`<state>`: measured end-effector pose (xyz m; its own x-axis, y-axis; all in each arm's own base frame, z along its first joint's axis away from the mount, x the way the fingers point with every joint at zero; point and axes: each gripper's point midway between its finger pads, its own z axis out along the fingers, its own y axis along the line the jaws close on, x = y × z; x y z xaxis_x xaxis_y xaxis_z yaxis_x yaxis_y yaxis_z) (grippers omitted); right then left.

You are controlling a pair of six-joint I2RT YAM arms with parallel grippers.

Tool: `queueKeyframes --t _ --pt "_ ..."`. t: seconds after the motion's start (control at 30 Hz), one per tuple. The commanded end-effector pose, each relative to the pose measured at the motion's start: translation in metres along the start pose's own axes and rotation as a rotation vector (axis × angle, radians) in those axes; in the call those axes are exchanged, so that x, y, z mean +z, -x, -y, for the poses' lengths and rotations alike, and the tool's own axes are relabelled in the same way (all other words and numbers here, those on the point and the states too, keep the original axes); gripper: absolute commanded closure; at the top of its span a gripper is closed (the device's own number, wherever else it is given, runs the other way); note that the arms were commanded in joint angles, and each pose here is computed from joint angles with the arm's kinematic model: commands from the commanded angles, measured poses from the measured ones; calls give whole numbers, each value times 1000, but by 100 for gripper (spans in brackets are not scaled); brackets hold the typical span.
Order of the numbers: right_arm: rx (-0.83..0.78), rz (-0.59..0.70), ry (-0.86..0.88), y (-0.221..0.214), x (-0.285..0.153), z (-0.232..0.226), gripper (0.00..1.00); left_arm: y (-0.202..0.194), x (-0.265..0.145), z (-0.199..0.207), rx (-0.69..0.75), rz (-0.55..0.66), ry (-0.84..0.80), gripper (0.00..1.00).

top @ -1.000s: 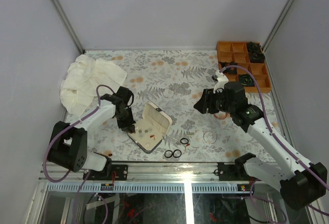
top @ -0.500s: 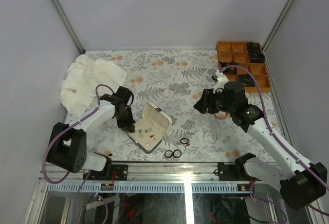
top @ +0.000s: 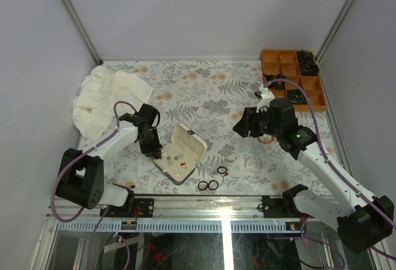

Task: Organize the mixed jewelry
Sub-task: Place the jewelry in the jewelry box.

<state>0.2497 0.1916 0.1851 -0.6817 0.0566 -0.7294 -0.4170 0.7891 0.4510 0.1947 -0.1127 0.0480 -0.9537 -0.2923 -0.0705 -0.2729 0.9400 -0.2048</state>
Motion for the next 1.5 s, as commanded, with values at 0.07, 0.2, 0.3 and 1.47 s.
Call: queueKeyframes --t 0.07,0.2,0.3,1.47 --pt "-36 50 36 12 0 -9 40 7 -3 10 22 28 -64 100" --pt "-36 49 36 12 0 -9 40 6 -4 13 29 19 -82 100" --pt "-37 49 37 12 0 -9 40 4 -4 14 34 10 -91 100" --pt "-40 49 41 11 1 -10 40 -10 -1 5 16 -26 -38 100"
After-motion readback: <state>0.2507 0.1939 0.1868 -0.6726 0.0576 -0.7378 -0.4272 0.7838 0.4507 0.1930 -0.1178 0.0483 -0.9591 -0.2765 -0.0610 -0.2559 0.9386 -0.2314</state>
